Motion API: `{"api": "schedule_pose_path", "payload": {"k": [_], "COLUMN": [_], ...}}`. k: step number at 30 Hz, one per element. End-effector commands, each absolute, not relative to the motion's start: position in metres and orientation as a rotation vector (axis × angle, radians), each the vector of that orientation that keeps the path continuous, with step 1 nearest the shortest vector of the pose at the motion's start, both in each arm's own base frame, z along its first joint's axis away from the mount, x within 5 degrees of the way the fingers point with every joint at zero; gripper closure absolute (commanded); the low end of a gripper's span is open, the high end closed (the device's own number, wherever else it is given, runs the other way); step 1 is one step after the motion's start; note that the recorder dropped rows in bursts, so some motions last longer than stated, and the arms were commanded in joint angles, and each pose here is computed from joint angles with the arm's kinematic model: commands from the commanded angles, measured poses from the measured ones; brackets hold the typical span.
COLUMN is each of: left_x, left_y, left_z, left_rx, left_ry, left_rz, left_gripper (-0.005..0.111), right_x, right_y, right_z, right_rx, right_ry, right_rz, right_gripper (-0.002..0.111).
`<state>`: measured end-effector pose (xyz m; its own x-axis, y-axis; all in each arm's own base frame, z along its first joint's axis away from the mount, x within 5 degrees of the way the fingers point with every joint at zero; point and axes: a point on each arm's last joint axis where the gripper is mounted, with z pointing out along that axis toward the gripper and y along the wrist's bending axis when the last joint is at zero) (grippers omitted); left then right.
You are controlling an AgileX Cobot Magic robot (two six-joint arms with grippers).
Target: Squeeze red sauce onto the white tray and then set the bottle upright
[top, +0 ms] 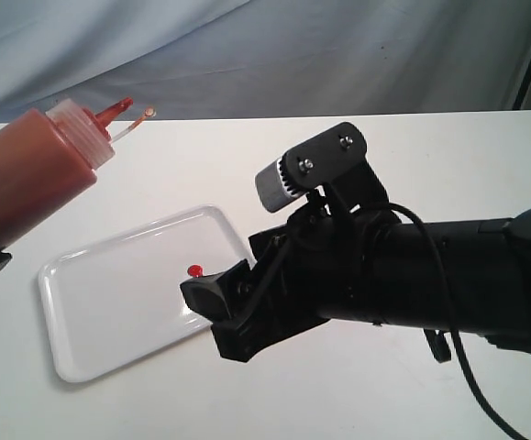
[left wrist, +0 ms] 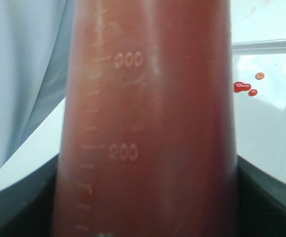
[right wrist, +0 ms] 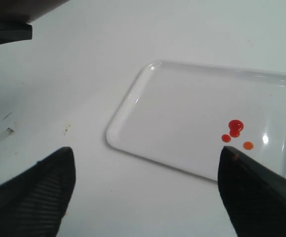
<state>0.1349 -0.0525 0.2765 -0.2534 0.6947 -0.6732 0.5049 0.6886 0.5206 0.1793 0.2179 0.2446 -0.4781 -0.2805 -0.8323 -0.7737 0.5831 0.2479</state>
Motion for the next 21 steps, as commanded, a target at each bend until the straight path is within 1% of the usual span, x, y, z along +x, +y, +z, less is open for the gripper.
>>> {"api": "schedule_pose_path", "payload": {"k": [1,4,7,17,21], "left_x": [0.134,0.134,0.134,0.133,0.133], "left_y": [-0.056,-0.056,-0.056,-0.057,-0.057], "left_z": [0.281,0.280,0.280,0.280,0.280], "left_rx": [0.887,0.874,0.871,0.861,0.861], "left_ry": [1.898,1.908,1.910,1.913,1.913], "left_rz": [0.174,0.154,0.149,0.133,0.132], "left_gripper": [0.107,0.107,0.107,0.107,0.107], "right_x": [0.182,0.185,0.186,0.189,0.190], "right_y": [0.220,0.223,0.224,0.238,0.238], "right_z": [0.233,0.221,0.219,0.244,0.245], "right_rx": [-0.839,-0.844,-0.846,-0.862,-0.860], "right_ry": [2.076,2.122,2.131,2.035,2.033], "right_rz": [0.801,0.791,0.788,0.916,0.912], "right_gripper": [0.036,0.036,0.036,0.036,0.038]}}
